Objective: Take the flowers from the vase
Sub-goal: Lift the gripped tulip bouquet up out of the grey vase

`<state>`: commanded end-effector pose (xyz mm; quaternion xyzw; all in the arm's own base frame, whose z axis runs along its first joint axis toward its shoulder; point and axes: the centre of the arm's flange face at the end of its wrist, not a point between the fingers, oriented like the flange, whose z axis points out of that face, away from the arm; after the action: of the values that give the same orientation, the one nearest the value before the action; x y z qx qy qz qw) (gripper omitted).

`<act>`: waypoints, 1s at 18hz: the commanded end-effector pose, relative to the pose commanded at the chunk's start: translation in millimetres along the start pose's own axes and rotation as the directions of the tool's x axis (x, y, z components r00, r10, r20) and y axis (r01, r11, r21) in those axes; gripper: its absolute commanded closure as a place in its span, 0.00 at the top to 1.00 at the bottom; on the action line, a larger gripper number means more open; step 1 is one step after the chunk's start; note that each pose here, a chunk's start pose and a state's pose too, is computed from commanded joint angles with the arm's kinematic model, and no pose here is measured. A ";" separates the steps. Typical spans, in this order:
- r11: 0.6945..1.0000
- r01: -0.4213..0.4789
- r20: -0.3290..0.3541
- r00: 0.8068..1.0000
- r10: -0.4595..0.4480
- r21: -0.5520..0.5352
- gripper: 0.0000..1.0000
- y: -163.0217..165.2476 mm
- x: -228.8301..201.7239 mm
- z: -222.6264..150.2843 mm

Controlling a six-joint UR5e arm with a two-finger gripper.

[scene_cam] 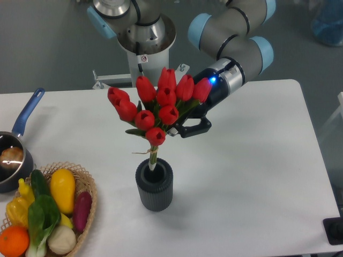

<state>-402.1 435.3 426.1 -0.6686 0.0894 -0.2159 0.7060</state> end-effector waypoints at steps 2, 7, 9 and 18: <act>1.000 -0.002 0.002 1.000 0.002 0.002 0.47 -1.8 -1.5 -1.6; 1.000 0.008 0.019 1.000 -0.008 0.017 0.47 -15.0 -8.1 -13.4; 0.999 0.030 0.031 0.999 -0.030 0.018 0.47 -27.5 -12.3 -20.3; 0.999 0.014 0.065 0.998 -0.012 -0.029 0.46 -36.9 -24.5 -31.2</act>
<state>-443.7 416.9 455.5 -0.6861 0.0652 -0.1972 0.6972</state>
